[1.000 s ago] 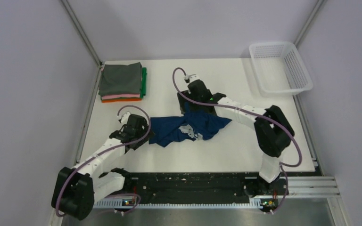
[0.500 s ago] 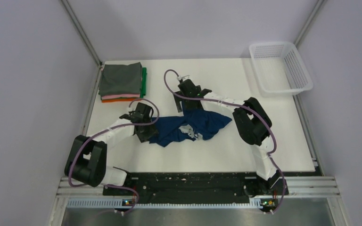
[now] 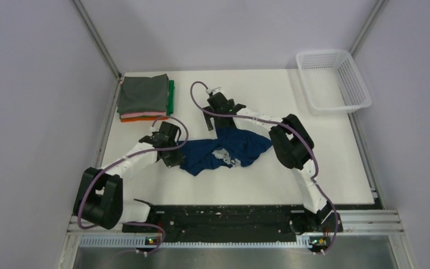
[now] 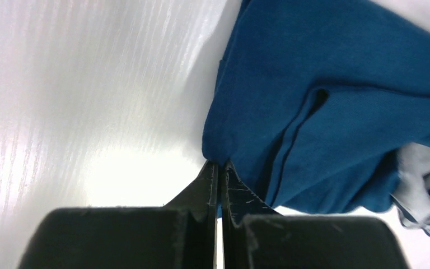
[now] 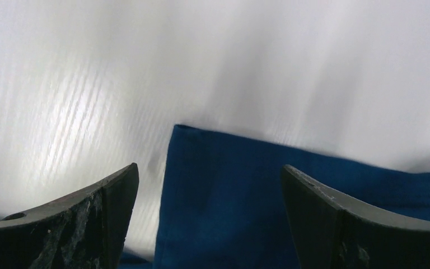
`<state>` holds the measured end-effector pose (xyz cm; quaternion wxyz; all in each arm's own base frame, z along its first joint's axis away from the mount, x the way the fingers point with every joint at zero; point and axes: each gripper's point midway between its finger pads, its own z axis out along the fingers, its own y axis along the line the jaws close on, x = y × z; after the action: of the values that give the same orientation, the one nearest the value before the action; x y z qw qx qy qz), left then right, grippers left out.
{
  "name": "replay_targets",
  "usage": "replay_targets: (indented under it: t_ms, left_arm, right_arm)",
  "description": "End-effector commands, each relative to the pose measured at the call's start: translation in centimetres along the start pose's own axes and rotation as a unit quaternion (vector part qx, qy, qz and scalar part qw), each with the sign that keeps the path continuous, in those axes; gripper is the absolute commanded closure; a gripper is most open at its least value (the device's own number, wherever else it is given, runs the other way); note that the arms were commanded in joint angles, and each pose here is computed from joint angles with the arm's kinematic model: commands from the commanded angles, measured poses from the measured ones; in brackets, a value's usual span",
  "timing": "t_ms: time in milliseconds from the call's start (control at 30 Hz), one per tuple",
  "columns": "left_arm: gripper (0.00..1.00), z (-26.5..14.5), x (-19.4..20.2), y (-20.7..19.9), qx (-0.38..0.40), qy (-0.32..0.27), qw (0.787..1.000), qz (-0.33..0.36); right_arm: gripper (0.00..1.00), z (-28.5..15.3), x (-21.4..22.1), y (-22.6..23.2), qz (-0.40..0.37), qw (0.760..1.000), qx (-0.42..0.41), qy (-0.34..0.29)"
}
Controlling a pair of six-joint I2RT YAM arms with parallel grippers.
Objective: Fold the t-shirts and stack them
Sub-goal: Flatten out the tshirt
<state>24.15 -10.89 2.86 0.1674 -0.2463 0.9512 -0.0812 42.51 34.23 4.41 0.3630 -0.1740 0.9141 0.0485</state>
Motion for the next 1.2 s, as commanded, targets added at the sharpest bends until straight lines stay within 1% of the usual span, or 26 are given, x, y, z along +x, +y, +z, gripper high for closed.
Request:
replay_targets:
  t_ms: [0,167,300,333,367,467,500,533,600,700,833,867,933,1000,1100,1133,1167]
  left_arm:
    - [1.00,-2.4,-0.7,-0.6,0.035,-0.029,0.999,0.004]
    - [1.00,-4.2,-0.8,-1.6,0.079,-0.042,0.996,0.009]
    - [1.00,-5.1,-0.3,-2.4,0.109,-0.031,0.993,0.013]
    - [1.00,-5.3,-0.2,-2.5,0.112,-0.031,0.993,0.013]
    - [1.00,-5.5,-0.2,-2.5,0.112,-0.031,0.993,0.014]
    - [1.00,-5.9,-0.5,-2.2,0.106,-0.039,0.994,0.013]
    - [1.00,-6.0,-0.6,-2.1,0.103,-0.043,0.994,0.012]
    - [1.00,-6.3,-0.8,-2.0,0.100,-0.048,0.994,0.010]
    - [1.00,-6.8,-1.5,-1.9,0.095,-0.065,0.993,0.007]
    - [1.00,-8.3,-2.6,-2.4,0.108,-0.091,0.990,0.004]
    - [1.00,-11.9,-4.5,-4.5,0.163,-0.136,0.977,0.000]
    - [1.00,-13.4,-5.0,-5.4,0.191,-0.150,0.970,0.006]
    - [1.00,-16.9,-5.9,-7.5,0.255,-0.179,0.950,0.020]
    - [1.00,-21.0,-6.7,-9.4,0.319,-0.214,0.923,0.037]
    - [1.00,-28.1,-7.2,-11.6,0.404,-0.259,0.874,0.073]
    - [1.00,-31.1,-7.3,-12.1,0.431,-0.275,0.855,0.086]
    - [1.00,-33.1,-7.4,-12.2,0.446,-0.290,0.842,0.094]
  right_arm:
    - [0.07,1.0,-2.5,1.0,0.003,1.000,0.001,-0.030]
    - [0.15,2.5,-1.2,1.4,-0.002,1.000,0.006,-0.017]
    - [0.28,3.0,0.6,0.9,-0.009,0.999,0.031,0.005]
    - [0.34,3.0,0.7,0.7,-0.007,0.999,0.036,0.006]
    - [0.42,2.8,0.6,0.4,-0.004,0.999,0.044,0.004]
    - [0.83,1.8,-0.1,-0.7,0.006,0.998,0.070,-0.009]
    - [0.93,1.3,-0.5,-0.9,0.010,0.997,0.074,-0.015]
    - [1.00,0.6,-1.0,-1.2,0.014,0.997,0.079,-0.024]
    - [1.00,-1.2,-2.3,-2.0,0.023,0.995,0.088,-0.049]
    - [1.00,-5.4,-4.9,-3.7,0.041,0.988,0.101,-0.110]
    - [1.00,-13.5,-8.7,-6.7,0.071,0.970,0.111,-0.205]
    - [1.00,-17.0,-10.2,-7.6,0.084,0.961,0.107,-0.242]
    - [1.00,-22.4,-12.2,-8.7,0.102,0.945,0.085,-0.299]
    - [1.00,-28.1,-13.9,-9.3,0.116,0.927,0.044,-0.354]
    - [1.00,-36.0,-15.4,-9.6,0.125,0.899,-0.024,-0.419]
    - [1.00,-38.6,-15.7,-9.7,0.128,0.889,-0.045,-0.438]
    - [1.00,-41.1,-15.9,-10.1,0.131,0.878,-0.059,-0.457]
